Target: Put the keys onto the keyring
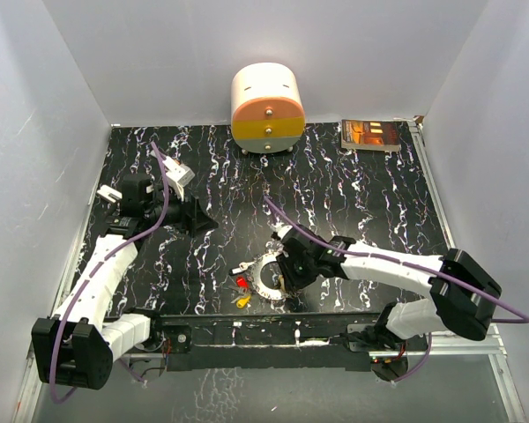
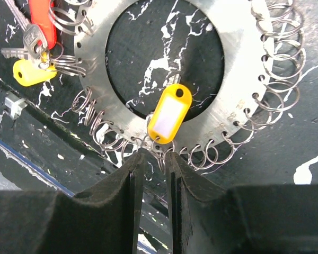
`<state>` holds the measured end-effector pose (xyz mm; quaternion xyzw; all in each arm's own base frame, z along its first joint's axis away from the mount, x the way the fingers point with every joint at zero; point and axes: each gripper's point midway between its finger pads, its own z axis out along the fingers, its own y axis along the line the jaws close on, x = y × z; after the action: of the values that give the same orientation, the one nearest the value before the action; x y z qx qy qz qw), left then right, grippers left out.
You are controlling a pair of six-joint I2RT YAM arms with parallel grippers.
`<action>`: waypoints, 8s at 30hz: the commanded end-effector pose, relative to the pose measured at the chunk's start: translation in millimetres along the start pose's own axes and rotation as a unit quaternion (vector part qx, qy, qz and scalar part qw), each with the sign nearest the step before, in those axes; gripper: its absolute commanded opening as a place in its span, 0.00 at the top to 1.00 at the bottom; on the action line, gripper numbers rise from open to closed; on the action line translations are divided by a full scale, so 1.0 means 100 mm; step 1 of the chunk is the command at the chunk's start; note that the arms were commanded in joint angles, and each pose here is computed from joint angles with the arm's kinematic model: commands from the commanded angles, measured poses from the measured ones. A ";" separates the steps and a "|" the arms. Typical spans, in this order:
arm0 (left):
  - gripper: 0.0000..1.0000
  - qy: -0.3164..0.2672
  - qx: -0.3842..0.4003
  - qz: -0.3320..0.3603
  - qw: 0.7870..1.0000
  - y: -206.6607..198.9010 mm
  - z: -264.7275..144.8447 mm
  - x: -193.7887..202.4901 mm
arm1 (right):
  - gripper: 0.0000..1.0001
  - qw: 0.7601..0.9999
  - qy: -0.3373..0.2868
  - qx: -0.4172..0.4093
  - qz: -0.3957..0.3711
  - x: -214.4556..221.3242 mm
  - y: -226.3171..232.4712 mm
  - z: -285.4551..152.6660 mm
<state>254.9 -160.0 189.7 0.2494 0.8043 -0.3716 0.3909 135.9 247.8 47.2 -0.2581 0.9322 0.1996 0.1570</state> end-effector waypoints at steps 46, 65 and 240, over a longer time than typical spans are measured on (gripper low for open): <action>0.39 -0.016 0.031 -0.019 0.999 -0.07 0.02 -0.05 | 0.91 0.987 -0.154 -0.004 -0.053 -0.78 0.24 -0.17; 0.38 -0.013 0.034 -0.020 0.999 -0.07 0.04 0.00 | 0.75 0.998 -0.061 0.003 -0.024 -0.15 0.05 0.05; 0.26 0.008 0.165 0.012 0.986 -0.65 0.29 -0.43 | 0.73 0.994 -0.031 0.022 0.107 0.08 -0.20 -0.02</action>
<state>254.1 -228.5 227.4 0.3099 0.7453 -0.4915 0.3268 132.6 219.7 40.2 -0.1439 0.9594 0.1901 0.1509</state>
